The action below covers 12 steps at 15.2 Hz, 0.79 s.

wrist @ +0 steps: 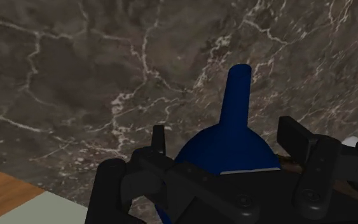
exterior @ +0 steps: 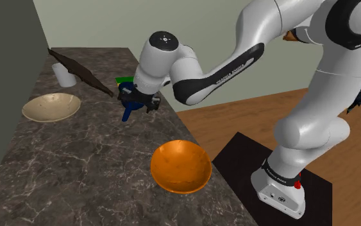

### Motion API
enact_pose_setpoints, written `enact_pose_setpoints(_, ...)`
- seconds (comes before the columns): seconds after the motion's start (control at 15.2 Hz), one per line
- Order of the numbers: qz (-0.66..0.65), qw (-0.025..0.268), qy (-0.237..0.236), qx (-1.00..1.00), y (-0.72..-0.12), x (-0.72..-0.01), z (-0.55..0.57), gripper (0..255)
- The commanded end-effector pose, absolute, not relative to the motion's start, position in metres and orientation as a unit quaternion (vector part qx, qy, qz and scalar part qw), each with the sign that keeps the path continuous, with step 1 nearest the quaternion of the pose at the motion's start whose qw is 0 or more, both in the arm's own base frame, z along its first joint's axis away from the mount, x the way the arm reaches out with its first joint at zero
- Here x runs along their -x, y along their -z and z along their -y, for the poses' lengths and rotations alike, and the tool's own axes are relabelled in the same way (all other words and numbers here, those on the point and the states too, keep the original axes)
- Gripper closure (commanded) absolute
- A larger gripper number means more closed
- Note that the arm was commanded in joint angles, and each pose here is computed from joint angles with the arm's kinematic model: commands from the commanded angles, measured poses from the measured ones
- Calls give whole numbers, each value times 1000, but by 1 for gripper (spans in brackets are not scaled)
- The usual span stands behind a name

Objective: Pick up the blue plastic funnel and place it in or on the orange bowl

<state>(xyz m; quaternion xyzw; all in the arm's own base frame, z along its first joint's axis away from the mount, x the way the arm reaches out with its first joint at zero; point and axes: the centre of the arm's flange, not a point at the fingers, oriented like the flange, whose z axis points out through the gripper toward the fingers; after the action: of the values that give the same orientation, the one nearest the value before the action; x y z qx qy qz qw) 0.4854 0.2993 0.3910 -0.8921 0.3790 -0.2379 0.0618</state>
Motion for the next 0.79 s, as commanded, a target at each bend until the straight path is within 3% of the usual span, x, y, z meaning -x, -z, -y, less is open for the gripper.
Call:
enact_pose_setpoints(0.0,-400,62,259,877,-380,-506,-317,0)
enact_pose_setpoints(0.73,-402,62,261,875,-345,-529,-314,0)
